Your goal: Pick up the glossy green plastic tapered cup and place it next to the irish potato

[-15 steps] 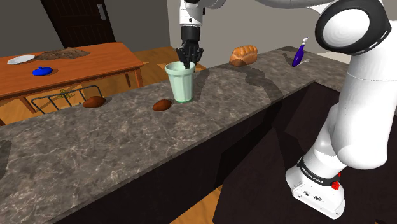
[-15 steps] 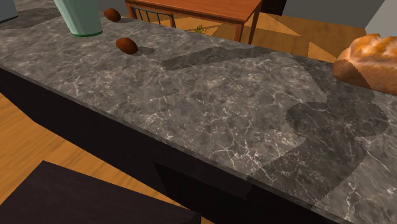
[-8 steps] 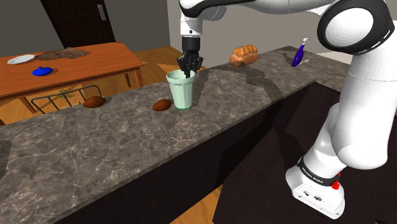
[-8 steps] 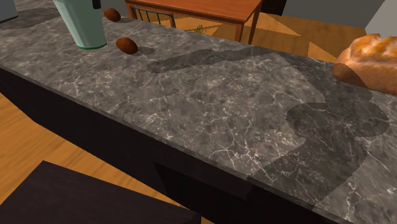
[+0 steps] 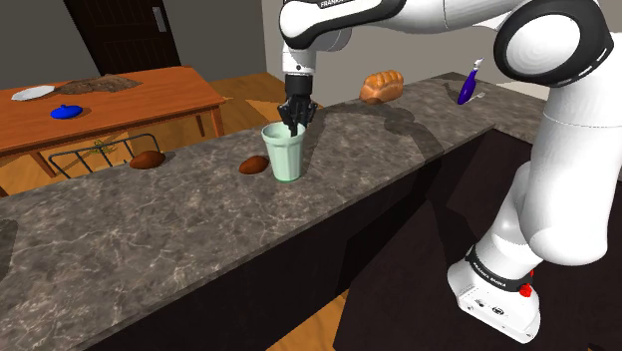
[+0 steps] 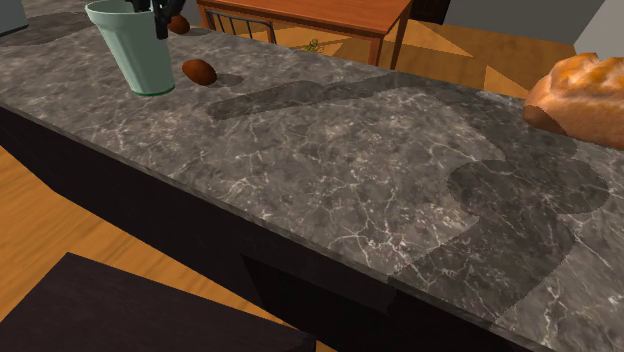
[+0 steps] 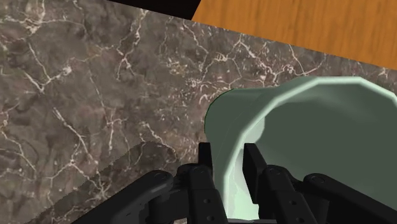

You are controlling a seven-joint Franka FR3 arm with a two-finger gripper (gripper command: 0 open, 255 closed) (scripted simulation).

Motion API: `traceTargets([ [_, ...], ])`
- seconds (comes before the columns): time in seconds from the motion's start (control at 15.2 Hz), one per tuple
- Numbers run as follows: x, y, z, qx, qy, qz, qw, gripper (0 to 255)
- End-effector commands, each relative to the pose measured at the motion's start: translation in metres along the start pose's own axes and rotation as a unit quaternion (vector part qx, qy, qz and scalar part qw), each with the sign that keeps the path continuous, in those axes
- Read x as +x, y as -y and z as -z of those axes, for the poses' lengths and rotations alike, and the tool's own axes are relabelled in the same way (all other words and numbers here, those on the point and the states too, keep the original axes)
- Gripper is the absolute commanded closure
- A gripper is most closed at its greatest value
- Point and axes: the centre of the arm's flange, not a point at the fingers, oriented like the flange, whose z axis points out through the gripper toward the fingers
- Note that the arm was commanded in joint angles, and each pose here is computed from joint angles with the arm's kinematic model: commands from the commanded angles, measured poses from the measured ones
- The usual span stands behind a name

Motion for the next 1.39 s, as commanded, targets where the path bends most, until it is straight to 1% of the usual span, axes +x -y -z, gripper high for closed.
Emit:
traceTargets([
  [0.0, 0.003, -0.002, -0.01, 0.0, -0.001, 0.0, 1.0, 255],
  [0.73, 0.014, -0.014, -0.068, 0.0, -0.001, 0.0, 1.0, 255],
  [1.19, 0.014, -0.014, -0.068, 0.0, -0.001, 0.0, 1.0, 255],
  [1.25, 0.014, -0.014, -0.068, 0.0, -0.001, 0.0, 1.0, 0],
  [1.32, 0.014, -0.014, -0.068, 0.0, -0.001, 0.0, 1.0, 0],
])
